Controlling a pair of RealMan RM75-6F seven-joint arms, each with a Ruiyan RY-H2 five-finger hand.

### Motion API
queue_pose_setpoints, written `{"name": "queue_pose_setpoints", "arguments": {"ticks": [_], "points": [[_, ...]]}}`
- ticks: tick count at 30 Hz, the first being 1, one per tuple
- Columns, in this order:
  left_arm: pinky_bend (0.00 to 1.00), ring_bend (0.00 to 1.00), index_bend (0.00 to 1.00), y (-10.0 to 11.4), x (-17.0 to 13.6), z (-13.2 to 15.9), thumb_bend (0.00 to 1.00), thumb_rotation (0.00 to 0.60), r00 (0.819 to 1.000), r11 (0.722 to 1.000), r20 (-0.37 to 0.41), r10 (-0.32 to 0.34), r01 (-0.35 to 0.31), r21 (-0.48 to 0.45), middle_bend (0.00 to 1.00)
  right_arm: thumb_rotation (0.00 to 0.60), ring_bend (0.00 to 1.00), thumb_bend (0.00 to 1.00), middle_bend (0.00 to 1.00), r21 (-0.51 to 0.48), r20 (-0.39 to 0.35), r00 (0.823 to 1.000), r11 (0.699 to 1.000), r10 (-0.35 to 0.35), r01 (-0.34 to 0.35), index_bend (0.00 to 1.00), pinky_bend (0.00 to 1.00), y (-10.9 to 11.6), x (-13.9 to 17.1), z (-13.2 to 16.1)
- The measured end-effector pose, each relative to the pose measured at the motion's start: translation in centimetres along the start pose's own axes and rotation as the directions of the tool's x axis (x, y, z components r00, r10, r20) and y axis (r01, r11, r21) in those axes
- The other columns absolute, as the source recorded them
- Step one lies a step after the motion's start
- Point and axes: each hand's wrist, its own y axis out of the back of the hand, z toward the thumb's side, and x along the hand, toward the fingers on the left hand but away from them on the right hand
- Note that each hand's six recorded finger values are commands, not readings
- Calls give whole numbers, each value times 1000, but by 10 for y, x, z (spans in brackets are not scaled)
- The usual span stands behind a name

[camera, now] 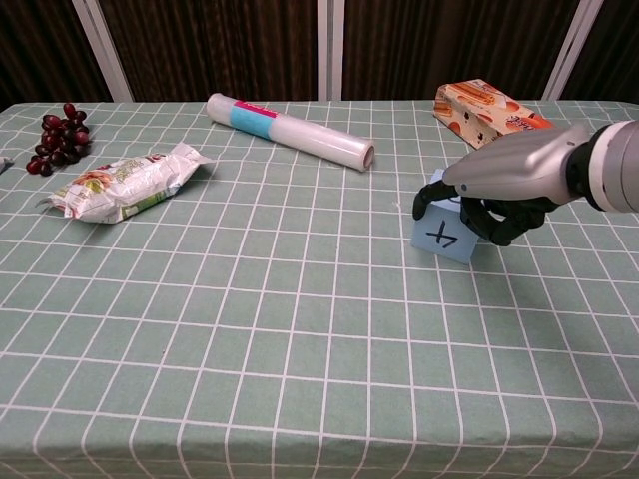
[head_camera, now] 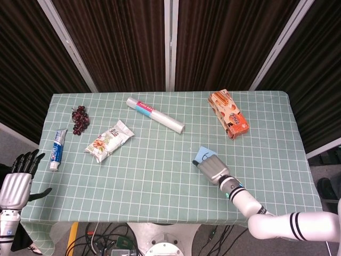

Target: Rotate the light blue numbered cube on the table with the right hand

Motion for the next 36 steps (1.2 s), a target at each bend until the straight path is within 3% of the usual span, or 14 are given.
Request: {"name": "queue_pose_setpoints", "arguments": {"ticks": [10, 18, 26, 36], "points": [[19, 0, 78, 6, -1, -2, 12, 600, 1000, 1000, 1, -4, 4, -22, 0, 600, 855, 1000, 942, 8, 34, 998, 999, 53, -54, 137, 747, 21, -7, 3], [19, 0, 79, 8, 1, 0, 11, 600, 1000, 1000, 6, -2, 2, -23, 0, 600, 855, 1000, 941, -4, 34, 998, 999, 50, -50, 132, 748, 35, -6, 2], [20, 0, 79, 7, 1, -1, 11, 600, 1000, 1000, 3, -7, 7, -25, 0, 600, 855, 1000, 941, 17, -14, 996, 996, 88, -88, 147, 746, 31, 9, 9], [19, 0, 79, 4, 2, 1, 11, 600, 1000, 1000, 9, -12, 12, -25, 0, 600, 855, 1000, 941, 45, 39, 994, 993, 105, -107, 193, 747, 26, 13, -4]]}}
